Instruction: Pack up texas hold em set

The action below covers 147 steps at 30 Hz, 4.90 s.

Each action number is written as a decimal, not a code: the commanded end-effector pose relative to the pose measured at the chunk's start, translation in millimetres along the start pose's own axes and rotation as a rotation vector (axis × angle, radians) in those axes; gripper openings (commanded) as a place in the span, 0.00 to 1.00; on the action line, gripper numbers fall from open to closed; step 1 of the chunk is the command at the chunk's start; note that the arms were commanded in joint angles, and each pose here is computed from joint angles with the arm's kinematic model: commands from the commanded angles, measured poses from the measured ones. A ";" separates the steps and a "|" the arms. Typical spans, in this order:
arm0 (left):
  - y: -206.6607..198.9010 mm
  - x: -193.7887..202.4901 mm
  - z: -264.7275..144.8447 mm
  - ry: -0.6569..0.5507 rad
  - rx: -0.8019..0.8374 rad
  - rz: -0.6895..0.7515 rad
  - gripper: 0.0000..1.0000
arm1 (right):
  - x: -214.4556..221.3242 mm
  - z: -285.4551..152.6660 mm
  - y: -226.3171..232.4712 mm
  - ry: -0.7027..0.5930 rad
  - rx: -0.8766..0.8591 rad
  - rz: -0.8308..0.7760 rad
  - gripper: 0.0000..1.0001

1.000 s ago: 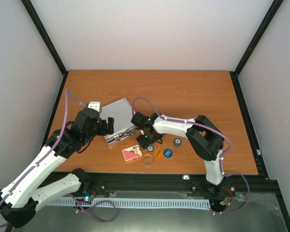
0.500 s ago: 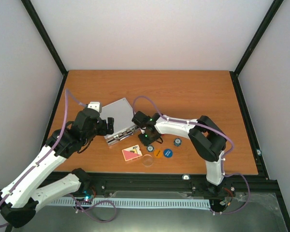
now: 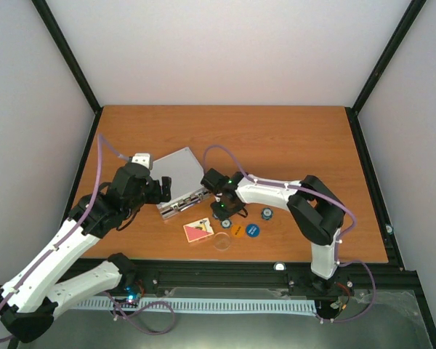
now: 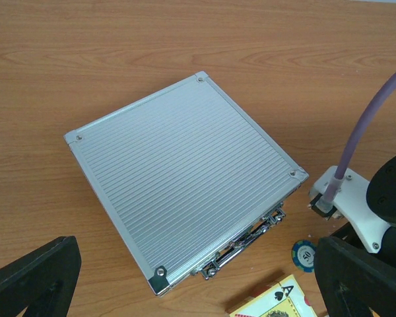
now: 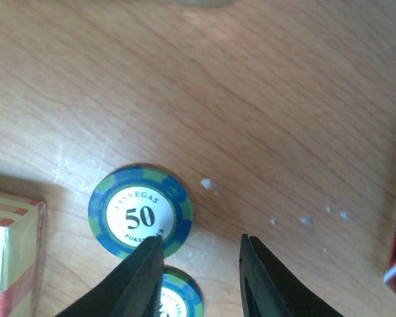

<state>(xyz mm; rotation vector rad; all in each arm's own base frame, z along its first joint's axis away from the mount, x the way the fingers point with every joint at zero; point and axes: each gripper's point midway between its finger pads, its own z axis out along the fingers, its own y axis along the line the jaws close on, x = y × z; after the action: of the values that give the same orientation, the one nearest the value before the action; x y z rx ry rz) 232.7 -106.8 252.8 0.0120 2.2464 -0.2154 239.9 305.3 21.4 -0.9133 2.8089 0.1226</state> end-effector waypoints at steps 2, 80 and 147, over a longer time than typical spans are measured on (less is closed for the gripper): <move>4.3 -0.4 -4.2 -0.007 -0.013 -0.010 1.00 | -2.0 -25.7 -8.2 -0.051 0.030 0.029 0.41; -0.9 -15.7 -14.4 -0.008 -0.004 0.014 1.00 | 23.9 -15.9 26.6 0.017 -0.024 0.050 0.71; 15.3 -7.0 -26.3 -0.035 -0.027 -0.028 1.00 | 39.6 -26.3 -30.1 0.079 0.104 0.131 0.68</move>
<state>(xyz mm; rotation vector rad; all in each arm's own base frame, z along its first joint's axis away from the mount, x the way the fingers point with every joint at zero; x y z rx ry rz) 220.1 -90.6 271.2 -0.0176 2.2148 -0.2048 228.7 261.0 38.5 -0.7488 2.8816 -0.1043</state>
